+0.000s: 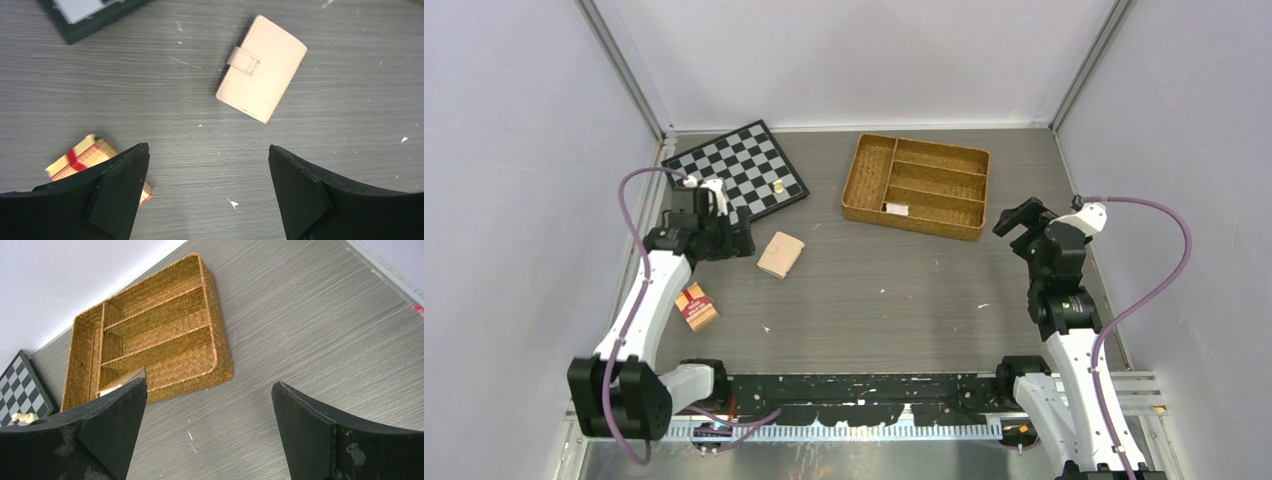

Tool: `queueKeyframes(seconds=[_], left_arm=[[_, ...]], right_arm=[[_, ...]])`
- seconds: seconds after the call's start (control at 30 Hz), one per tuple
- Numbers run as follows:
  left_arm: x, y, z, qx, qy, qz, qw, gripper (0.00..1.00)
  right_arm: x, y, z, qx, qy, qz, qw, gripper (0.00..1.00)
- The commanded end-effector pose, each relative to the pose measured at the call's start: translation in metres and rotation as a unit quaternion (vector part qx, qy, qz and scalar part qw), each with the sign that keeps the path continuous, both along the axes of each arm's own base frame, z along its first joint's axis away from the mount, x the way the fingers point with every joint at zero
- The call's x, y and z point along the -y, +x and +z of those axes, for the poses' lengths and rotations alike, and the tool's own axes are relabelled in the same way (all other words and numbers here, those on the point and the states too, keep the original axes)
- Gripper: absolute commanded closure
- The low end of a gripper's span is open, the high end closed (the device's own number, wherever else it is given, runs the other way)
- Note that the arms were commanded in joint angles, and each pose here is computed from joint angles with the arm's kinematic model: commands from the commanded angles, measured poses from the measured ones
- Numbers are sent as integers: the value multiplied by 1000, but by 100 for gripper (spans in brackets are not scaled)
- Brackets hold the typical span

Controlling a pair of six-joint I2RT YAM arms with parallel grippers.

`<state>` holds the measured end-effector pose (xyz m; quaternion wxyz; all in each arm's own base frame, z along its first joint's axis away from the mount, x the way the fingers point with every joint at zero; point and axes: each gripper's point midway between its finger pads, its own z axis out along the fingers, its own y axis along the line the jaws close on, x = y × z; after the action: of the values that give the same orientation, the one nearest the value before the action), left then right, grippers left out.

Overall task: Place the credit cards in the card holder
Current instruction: Pick up the card holder from the center of the board.

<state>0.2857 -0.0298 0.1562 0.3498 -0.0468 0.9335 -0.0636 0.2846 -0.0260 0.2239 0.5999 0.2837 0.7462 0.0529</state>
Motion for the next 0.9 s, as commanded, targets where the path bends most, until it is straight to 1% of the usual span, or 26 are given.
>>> queueKeyframes(seconds=[0.0,0.03,0.1,0.2,0.3,0.37,0.4,0.47,0.6,0.7,0.77,0.8,0.87], left_arm=[[34,11,-22,-51,-26,-75,996,11],[40,11,-33,-76,-23,-88,993,11],[52,12,-51,-120,3,-117,986,11],[70,20,-68,-151,31,-153,976,9],[88,33,-81,-159,24,-182,970,7],[94,42,-87,-155,34,-192,968,6],[96,45,-90,-154,42,-196,968,4],[101,49,-95,-151,64,-207,965,1],[106,51,-108,-141,143,-227,953,0],[107,53,-115,-136,190,-234,944,0],[104,53,-120,-141,206,-229,941,1],[102,53,-123,-146,214,-225,939,2],[100,52,-128,-154,224,-224,936,9]], right_arm=[[-14,8,11,9,6,41,999,0],[-16,10,10,6,7,47,999,0],[-19,12,6,-2,8,56,998,0],[-23,14,4,-10,11,70,997,0],[-25,14,3,-12,11,75,997,0],[-25,14,3,-12,10,76,997,0],[-26,14,3,-12,11,77,997,0],[-26,13,3,-11,10,78,997,0],[-26,13,2,-12,10,78,997,0],[-26,13,2,-11,10,79,997,0],[-27,13,3,-10,10,80,997,0],[-27,13,3,-11,10,80,997,0],[-26,12,2,-11,10,79,997,0]])
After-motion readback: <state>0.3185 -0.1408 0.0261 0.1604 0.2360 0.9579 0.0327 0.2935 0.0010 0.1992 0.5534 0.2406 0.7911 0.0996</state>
